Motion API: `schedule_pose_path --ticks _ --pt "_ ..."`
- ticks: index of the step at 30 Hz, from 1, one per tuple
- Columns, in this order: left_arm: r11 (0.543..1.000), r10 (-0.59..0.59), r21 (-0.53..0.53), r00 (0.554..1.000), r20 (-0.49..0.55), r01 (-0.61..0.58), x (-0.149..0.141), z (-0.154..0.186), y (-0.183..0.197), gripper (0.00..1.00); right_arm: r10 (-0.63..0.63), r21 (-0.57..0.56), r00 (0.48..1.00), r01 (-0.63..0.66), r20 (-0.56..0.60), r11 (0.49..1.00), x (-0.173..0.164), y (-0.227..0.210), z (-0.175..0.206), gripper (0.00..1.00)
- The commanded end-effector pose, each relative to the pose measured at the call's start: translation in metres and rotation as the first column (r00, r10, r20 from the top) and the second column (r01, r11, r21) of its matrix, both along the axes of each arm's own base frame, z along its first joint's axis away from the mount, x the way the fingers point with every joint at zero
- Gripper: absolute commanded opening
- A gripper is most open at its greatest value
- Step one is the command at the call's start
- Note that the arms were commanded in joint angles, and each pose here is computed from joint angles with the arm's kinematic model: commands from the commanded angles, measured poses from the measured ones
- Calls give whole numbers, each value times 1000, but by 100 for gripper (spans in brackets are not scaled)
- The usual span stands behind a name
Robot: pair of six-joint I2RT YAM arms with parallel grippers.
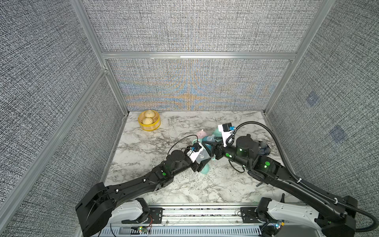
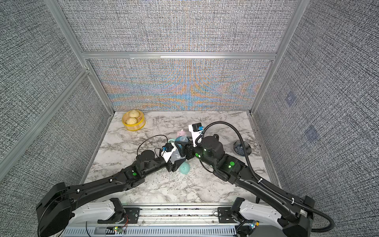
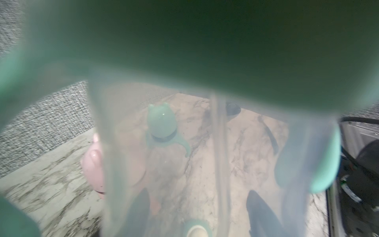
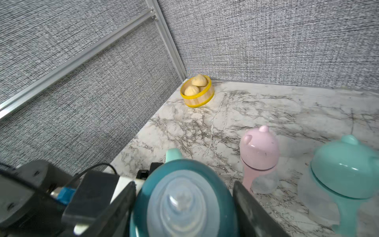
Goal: Assemble the baby bottles
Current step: Screw the nipple onto the baby bottle.
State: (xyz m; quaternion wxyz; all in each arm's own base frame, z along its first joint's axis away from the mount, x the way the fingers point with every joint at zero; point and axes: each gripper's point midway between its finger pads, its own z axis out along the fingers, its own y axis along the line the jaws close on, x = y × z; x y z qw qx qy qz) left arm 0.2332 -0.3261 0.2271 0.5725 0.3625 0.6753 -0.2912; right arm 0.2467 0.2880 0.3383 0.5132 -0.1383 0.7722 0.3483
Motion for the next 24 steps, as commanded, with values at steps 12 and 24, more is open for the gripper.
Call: schedule_pose_path --ticks 12,24 --pt "981 193 32 981 -11 -192 26 -14 16 0 -30 -20 998 28 -60 999 1 29 10 60" --pt "994 111 11 992 -52 -111 10 -11 15 0 188 -46 981 -185 52 982 -29 -18 25 87"
